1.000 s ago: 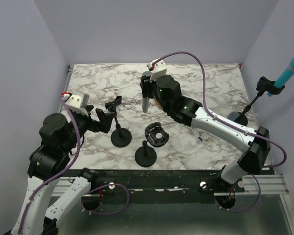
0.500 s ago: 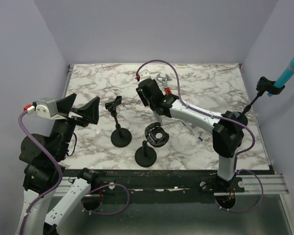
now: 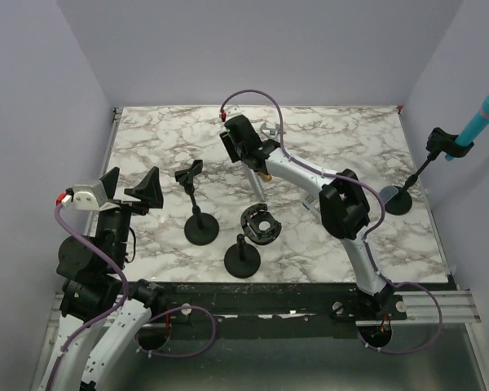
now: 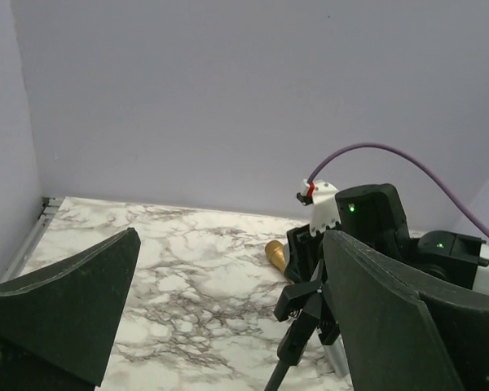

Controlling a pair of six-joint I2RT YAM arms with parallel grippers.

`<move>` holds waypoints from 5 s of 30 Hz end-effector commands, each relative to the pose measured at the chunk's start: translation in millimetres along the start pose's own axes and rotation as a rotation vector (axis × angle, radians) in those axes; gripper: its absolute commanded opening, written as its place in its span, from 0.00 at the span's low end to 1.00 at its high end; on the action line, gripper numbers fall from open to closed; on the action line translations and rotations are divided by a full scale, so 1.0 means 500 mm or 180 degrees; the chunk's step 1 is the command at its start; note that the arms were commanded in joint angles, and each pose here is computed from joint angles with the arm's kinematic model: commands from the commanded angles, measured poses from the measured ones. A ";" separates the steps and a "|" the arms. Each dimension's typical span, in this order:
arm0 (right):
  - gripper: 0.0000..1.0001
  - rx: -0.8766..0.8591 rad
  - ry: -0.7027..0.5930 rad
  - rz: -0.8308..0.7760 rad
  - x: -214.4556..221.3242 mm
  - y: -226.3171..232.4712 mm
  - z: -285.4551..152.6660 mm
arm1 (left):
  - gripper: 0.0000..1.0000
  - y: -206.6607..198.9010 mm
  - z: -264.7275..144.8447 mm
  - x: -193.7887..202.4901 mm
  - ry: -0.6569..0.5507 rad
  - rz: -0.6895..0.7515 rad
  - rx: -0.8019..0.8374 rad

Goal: Remove the microphone from the stand

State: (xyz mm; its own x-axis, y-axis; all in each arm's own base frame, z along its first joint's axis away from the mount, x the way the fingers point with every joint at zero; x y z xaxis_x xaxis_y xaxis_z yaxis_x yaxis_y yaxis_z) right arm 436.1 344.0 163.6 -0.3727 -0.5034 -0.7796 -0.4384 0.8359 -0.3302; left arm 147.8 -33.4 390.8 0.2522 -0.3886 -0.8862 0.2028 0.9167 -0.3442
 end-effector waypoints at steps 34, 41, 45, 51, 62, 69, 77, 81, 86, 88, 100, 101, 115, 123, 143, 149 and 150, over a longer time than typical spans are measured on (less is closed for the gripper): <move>0.48 -0.0280 -0.0249 -0.0010 0.039 0.021 0.277 | 0.99 0.036 0.012 0.024 -0.0105 0.0305 -0.0296; 0.67 -0.0333 -0.0298 0.0024 0.032 0.026 0.280 | 0.98 0.037 0.011 0.026 -0.0096 0.0309 -0.0301; 0.76 -0.0358 -0.0417 0.0082 -0.015 0.013 0.256 | 0.98 0.036 0.009 0.023 -0.0108 0.0294 -0.0292; 0.79 -0.0437 -0.0762 0.0354 -0.150 -0.038 0.131 | 0.98 0.031 0.007 0.022 -0.0103 0.0263 -0.0235; 0.79 -0.0751 -0.0817 0.1095 -0.187 -0.109 -0.168 | 0.98 0.023 0.013 0.034 -0.0007 0.0226 -0.0142; 0.80 -0.0868 -0.0711 0.1298 -0.056 -0.122 -0.311 | 0.99 0.007 0.035 0.061 0.0242 0.0268 0.0014; 0.80 -0.0901 -0.0645 0.1412 0.039 -0.141 -0.429 | 0.98 -0.063 0.055 0.046 0.1035 -0.0177 0.0340; 0.80 -0.0951 -0.0815 0.1529 0.050 -0.154 -0.487 | 0.99 -0.095 0.050 0.039 0.1529 -0.0571 0.0348; 0.81 -0.0992 -0.1015 0.1691 0.068 -0.163 -0.534 | 0.99 -0.125 0.046 0.022 0.1866 -0.1024 0.0354; 0.81 -0.0980 -0.1061 0.1717 0.073 -0.167 -0.546 | 0.98 -0.126 0.051 0.023 0.1967 -0.1177 0.0266; 0.82 -0.0868 -0.1179 0.1670 0.079 -0.187 -0.577 | 0.95 -0.075 0.062 0.151 0.2306 -0.2439 -0.0602; 0.82 -0.0867 -0.1181 0.1669 0.079 -0.187 -0.577 | 0.93 -0.074 0.065 0.158 0.2287 -0.2525 -0.0582; 0.82 -0.0832 -0.1105 0.1668 0.095 -0.180 -0.557 | 0.76 -0.025 0.061 0.255 0.2278 -0.2680 -0.0944; 0.82 -0.0891 -0.1048 0.1681 0.100 -0.165 -0.532 | 0.69 0.007 0.019 0.331 0.2507 -0.2526 -0.1074; 0.82 -0.0988 -0.0879 0.1705 0.115 -0.135 -0.480 | 0.90 0.048 -0.010 0.410 0.2863 -0.2000 -0.1118; 0.82 -0.0975 -0.0854 0.1699 0.115 -0.134 -0.474 | 0.98 0.024 0.005 0.350 0.2685 -0.1814 -0.0753; 0.82 -0.0980 -0.0852 0.1692 0.114 -0.133 -0.475 | 0.98 0.019 0.008 0.337 0.2633 -0.1758 -0.0643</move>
State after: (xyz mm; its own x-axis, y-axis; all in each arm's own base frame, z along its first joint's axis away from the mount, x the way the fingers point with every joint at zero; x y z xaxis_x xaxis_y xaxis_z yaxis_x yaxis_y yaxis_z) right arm 247.4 204.7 266.9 -0.4088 0.0528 -0.9111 -0.4699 0.8436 0.2597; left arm 204.6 -96.4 225.2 -0.5741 -0.7116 -0.4051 -0.1675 0.5863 -0.7926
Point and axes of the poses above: each gripper's point midway between its finger pads, its own z axis out along the fingers, its own y axis along the line the jaws close on, x = y × z, the point moved 6 cm from there along -z, back along the fingers, and after that the axes turned 7 degrees about -z, right-handed, at the moved point
